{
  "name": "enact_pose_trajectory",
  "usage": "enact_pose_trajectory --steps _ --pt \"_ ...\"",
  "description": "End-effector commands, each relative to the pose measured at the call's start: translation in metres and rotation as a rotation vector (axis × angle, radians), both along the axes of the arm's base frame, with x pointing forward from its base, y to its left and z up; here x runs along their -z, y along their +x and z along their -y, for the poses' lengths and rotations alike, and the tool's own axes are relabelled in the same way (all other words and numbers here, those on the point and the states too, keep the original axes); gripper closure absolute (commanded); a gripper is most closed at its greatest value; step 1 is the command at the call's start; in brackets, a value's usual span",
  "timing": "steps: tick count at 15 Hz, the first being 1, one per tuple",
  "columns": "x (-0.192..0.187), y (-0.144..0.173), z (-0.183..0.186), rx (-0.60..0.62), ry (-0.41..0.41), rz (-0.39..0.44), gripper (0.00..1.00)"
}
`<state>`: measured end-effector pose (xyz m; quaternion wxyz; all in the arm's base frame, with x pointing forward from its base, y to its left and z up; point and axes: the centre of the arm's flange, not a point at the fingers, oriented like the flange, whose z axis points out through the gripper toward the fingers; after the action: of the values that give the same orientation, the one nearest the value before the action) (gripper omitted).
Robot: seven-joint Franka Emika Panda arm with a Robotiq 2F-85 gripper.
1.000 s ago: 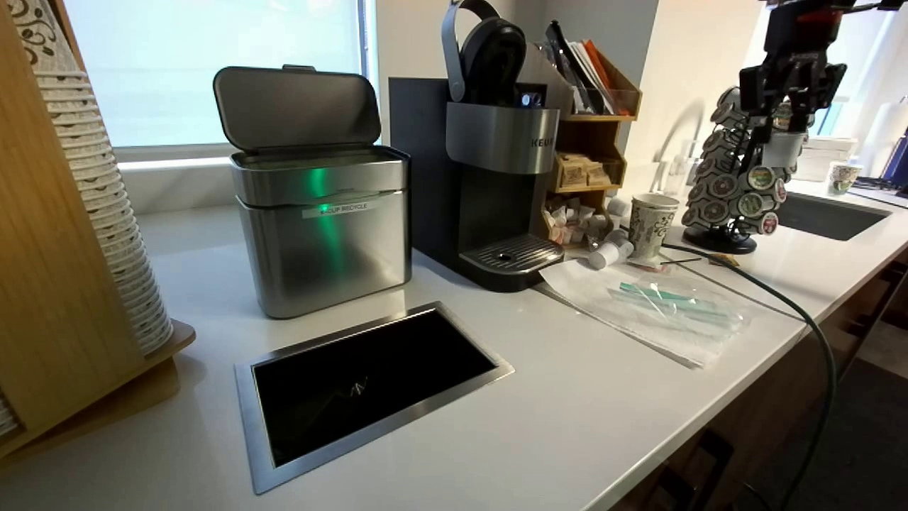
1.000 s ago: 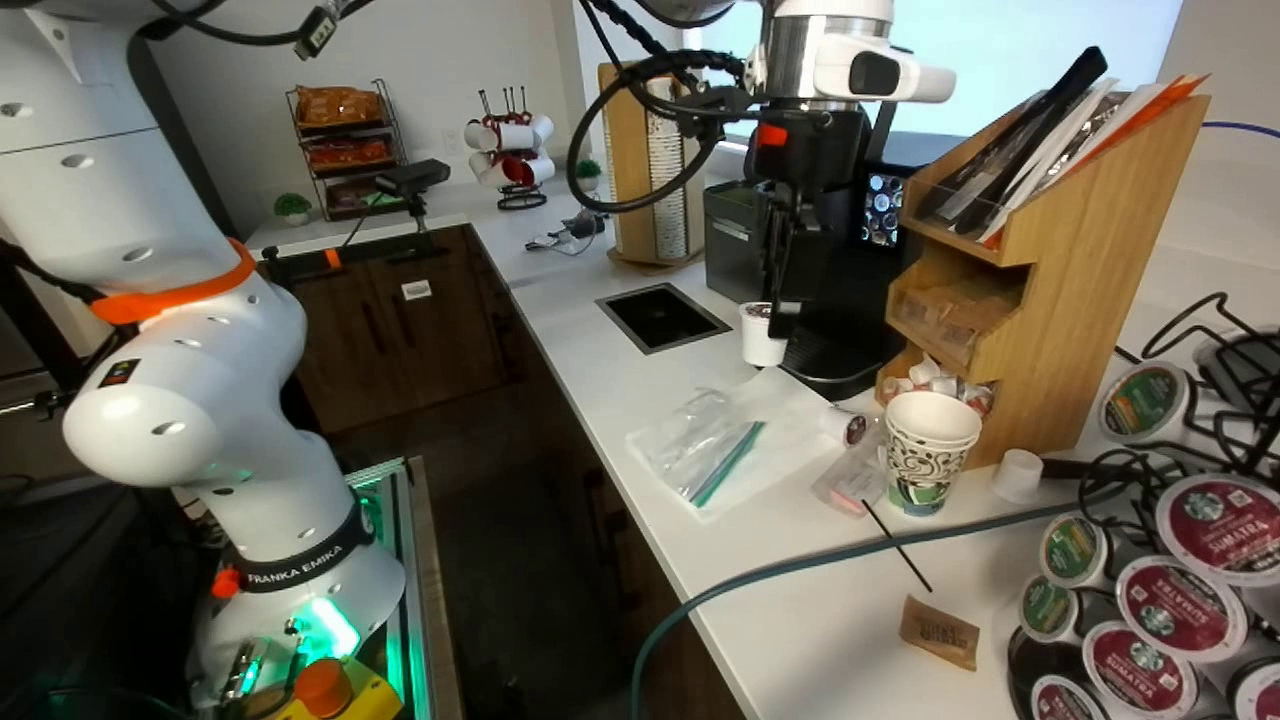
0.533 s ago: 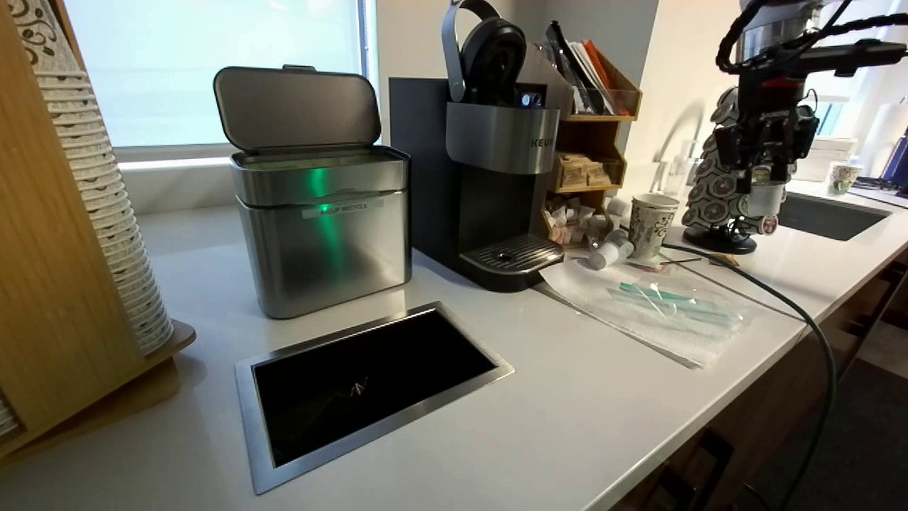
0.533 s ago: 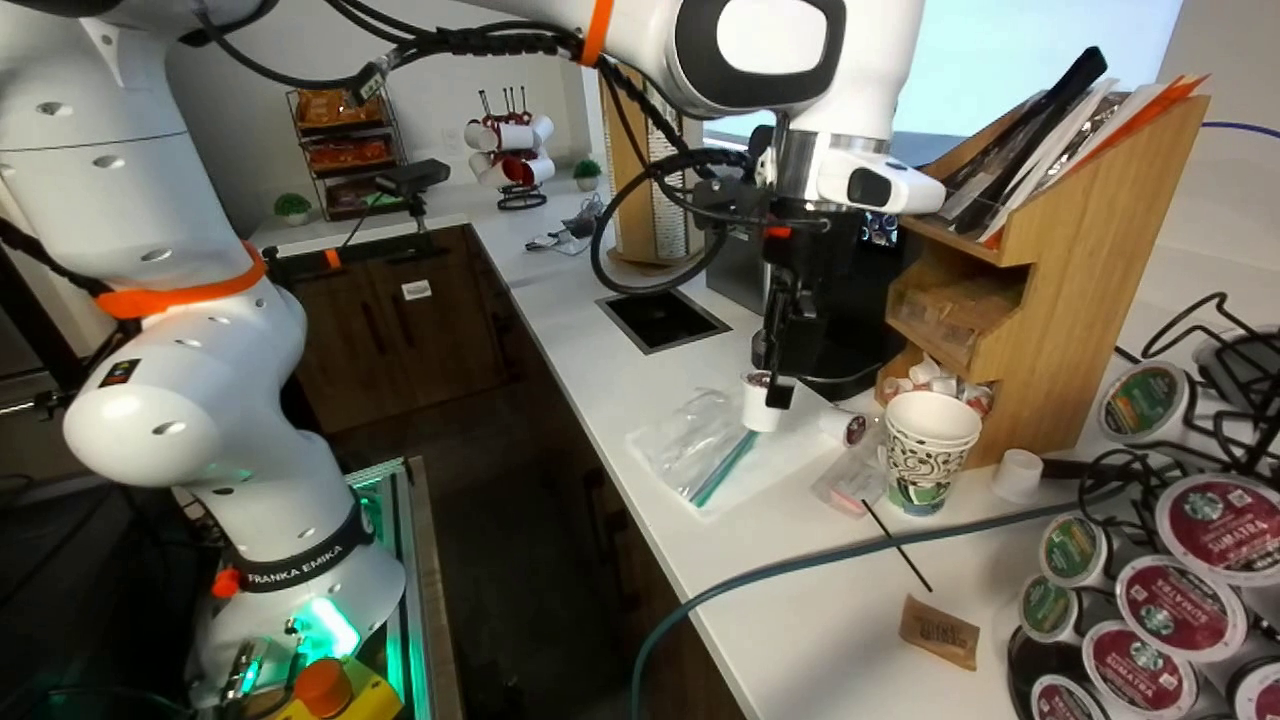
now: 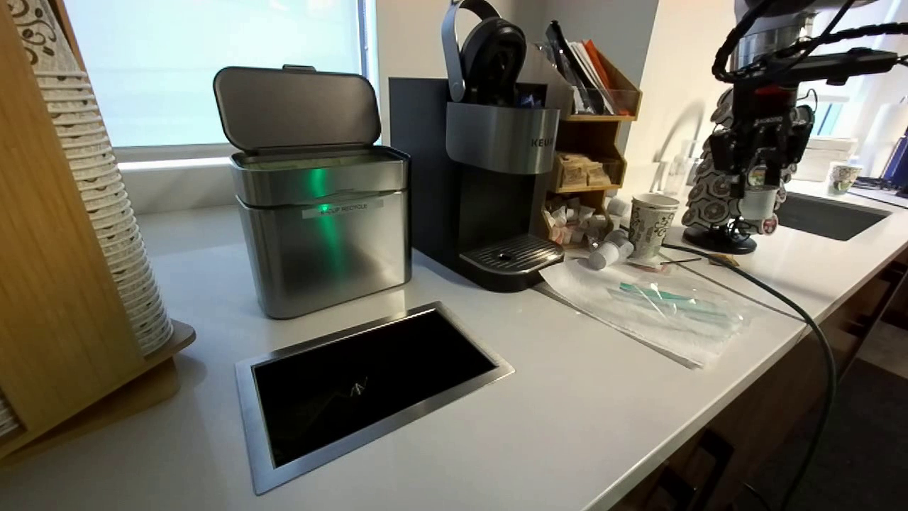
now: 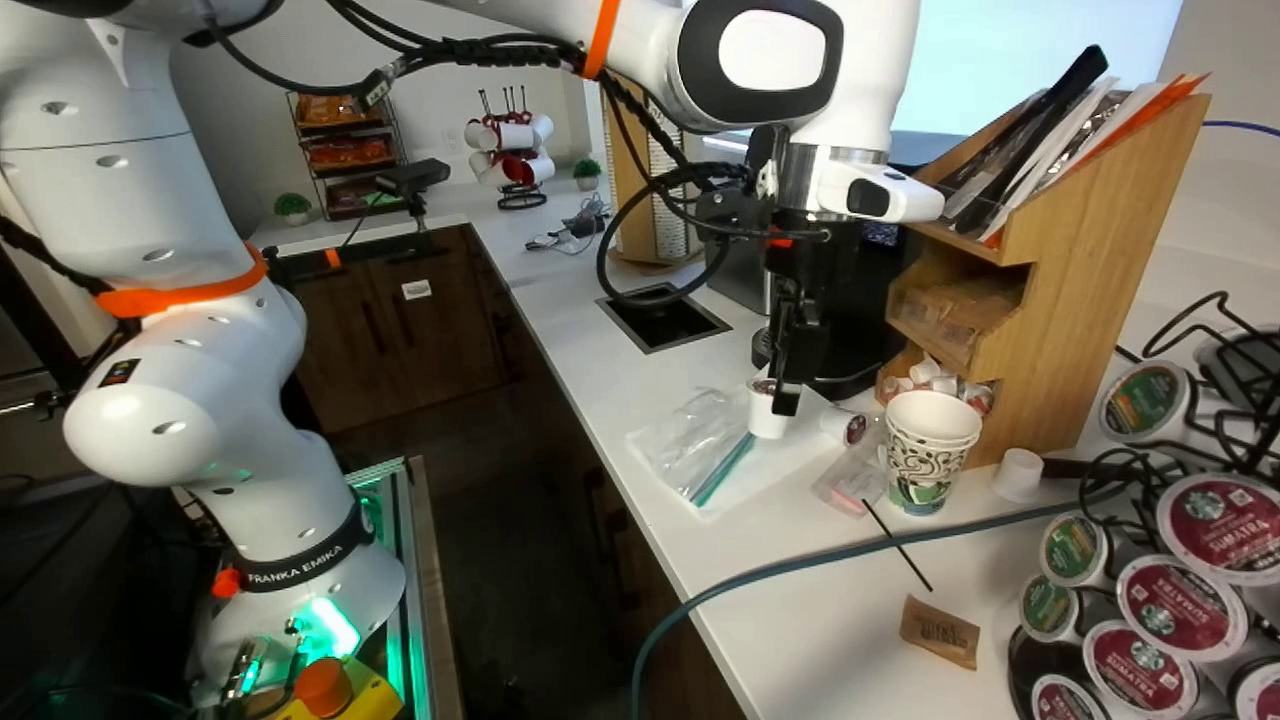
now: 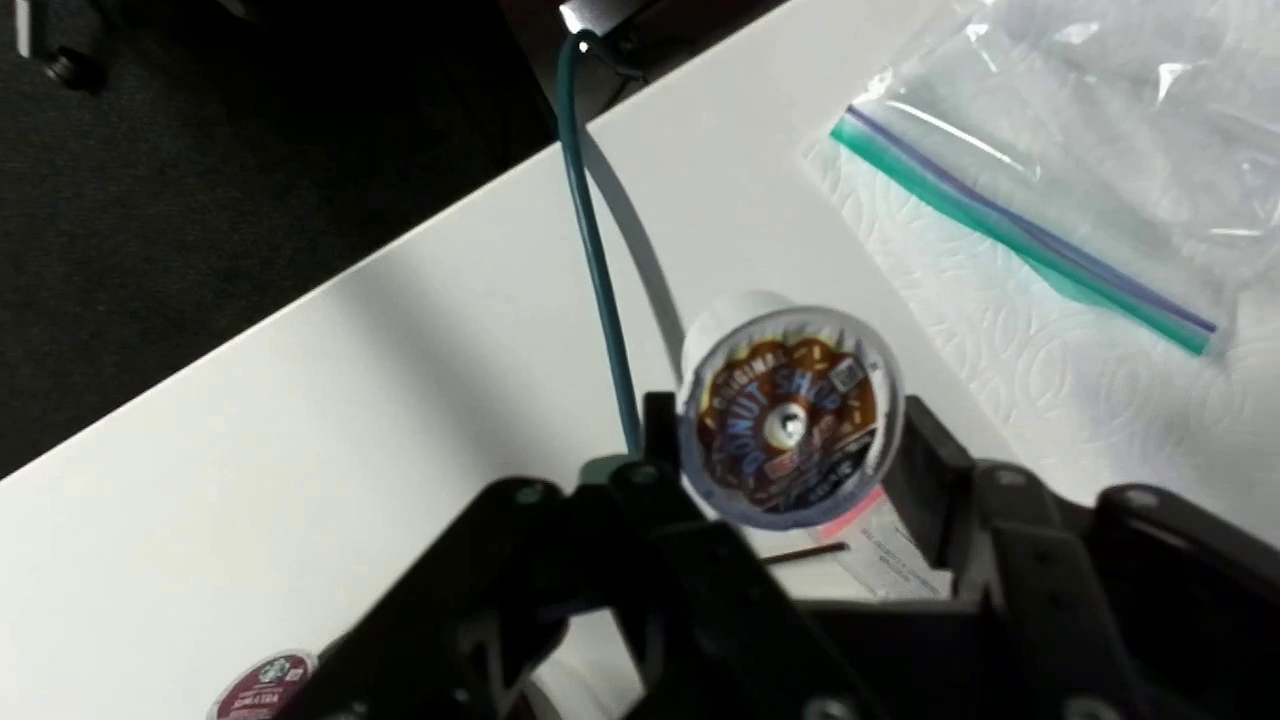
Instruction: Remove the coffee pod from the top of the wooden stand and place it on the counter.
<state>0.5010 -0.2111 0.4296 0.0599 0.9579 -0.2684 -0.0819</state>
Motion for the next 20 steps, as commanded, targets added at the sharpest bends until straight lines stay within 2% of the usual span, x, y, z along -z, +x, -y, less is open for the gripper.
enact_pose_trajectory --steps 1,5,7,8,9,10,11,12,13,17,20 --pt "0.031 -0.009 -0.007 0.062 0.048 0.115 0.72" --pt "0.080 -0.013 -0.010 0.129 0.103 0.159 0.72" --pt "0.104 -0.014 -0.014 0.165 0.086 0.164 0.72" --pt "0.109 -0.016 -0.016 0.178 0.067 0.158 0.72" --pt "0.092 -0.011 -0.009 0.135 0.075 0.147 0.72" --pt "0.099 -0.012 -0.010 0.137 0.074 0.139 0.47" --pt "0.099 -0.012 -0.010 0.136 0.074 0.138 0.47" --pt "0.097 -0.011 -0.009 0.135 0.072 0.143 0.72" --pt "0.099 -0.010 -0.009 0.153 0.057 0.184 0.72" --pt "0.114 -0.003 -0.008 0.178 0.047 0.238 0.72" --pt "0.120 0.000 -0.009 0.186 0.070 0.243 0.72"
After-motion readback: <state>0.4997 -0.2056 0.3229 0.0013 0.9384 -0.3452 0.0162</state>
